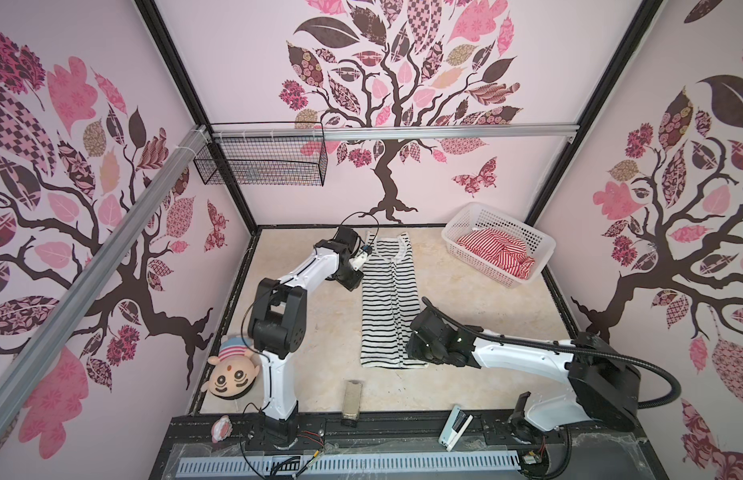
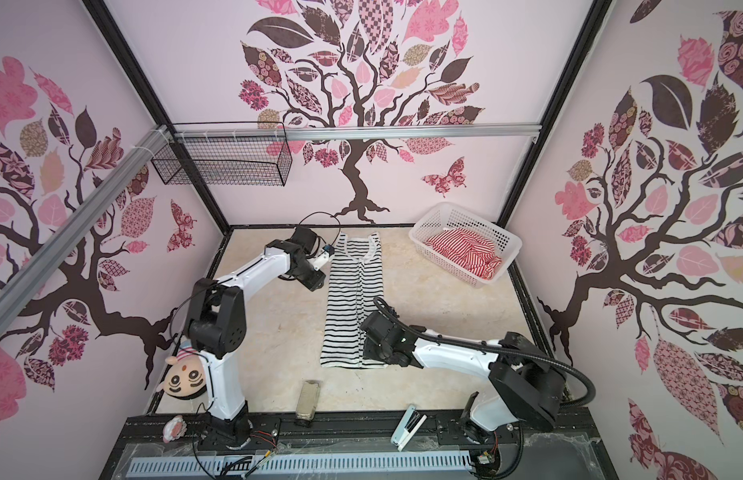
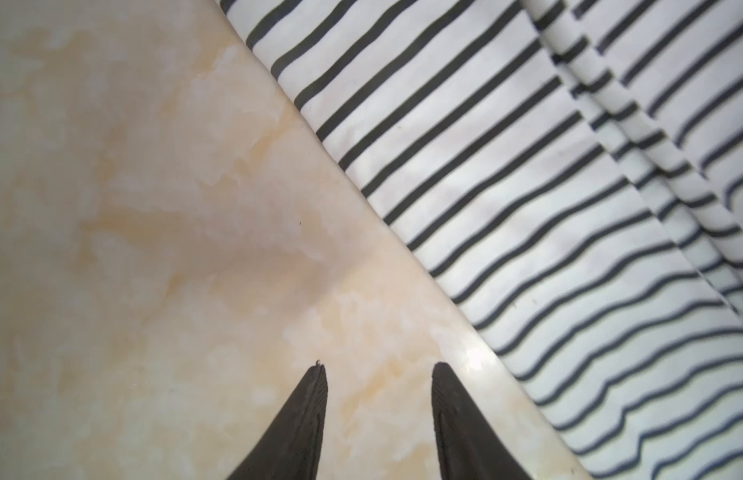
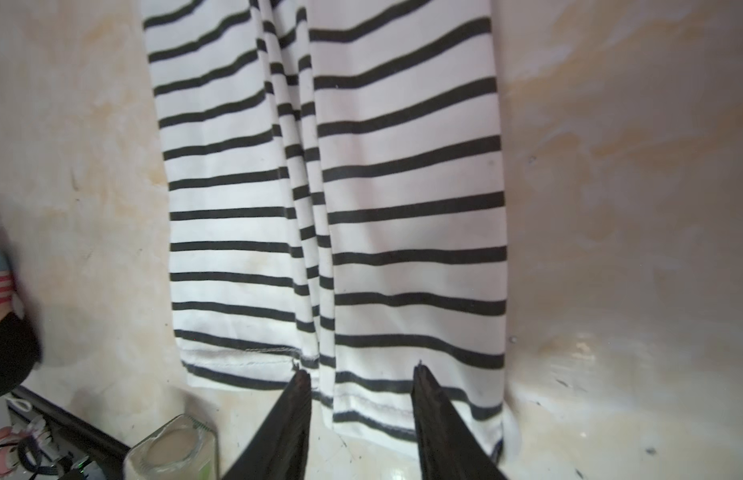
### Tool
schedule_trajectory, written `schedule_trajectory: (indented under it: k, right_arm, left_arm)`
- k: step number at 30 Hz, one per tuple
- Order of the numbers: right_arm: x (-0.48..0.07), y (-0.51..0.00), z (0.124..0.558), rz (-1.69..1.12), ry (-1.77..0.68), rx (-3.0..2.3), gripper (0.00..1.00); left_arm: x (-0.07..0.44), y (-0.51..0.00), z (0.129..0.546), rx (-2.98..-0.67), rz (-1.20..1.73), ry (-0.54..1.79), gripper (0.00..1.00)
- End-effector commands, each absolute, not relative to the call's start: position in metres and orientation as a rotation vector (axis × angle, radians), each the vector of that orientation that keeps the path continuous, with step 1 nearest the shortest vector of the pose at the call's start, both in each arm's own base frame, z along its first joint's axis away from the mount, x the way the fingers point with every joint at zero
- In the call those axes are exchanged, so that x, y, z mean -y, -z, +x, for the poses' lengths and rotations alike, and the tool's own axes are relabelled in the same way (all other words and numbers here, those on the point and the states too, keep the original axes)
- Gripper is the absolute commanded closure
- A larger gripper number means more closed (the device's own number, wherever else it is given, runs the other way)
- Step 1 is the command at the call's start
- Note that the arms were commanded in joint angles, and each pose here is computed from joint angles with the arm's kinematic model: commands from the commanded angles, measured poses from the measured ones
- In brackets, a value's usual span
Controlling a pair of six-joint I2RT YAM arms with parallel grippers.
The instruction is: Fold and stack the tank tops
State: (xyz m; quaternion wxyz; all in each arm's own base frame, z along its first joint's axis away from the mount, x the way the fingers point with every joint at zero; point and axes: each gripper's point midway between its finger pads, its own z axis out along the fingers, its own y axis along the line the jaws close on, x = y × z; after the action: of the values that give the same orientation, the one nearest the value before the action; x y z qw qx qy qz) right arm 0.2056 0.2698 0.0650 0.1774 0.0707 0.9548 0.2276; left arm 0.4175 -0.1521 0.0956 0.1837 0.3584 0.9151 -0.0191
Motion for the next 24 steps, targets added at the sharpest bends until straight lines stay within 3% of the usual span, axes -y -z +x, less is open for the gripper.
schedule_trajectory:
  k: [1, 5, 8, 11, 17, 24]
  right_arm:
    - [-0.246, -0.056, 0.193, 0.195, -0.535, -2.741, 0.56]
    - [-0.235, -0.043, 0.182, 0.197, -0.521, -2.769, 0.54]
    - [-0.23, -0.036, 0.179, 0.209, -0.508, -2.782, 0.4]
    - [-0.229, -0.031, 0.177, 0.223, -0.526, -2.783, 0.36]
    - [-0.238, -0.02, 0.172, 0.221, -0.565, -2.82, 0.41]
    - [-0.239, -0.009, 0.169, 0.22, -0.563, -2.848, 0.57]
  left_arm:
    - [0.155, -0.097, 0.383, -2.518, 1.127, 0.116, 0.54]
    - [0.15, -0.089, 0.345, -2.476, 1.203, 0.083, 0.52]
    - [0.15, -0.085, 0.323, -2.439, 1.233, 0.063, 0.52]
    - [0.157, -0.081, 0.3, -2.407, 1.274, 0.077, 0.51]
    - [0.177, -0.078, 0.263, -2.318, 1.382, 0.074, 0.5]
    - [0.19, -0.075, 0.238, -2.294, 1.45, 0.146, 0.49]
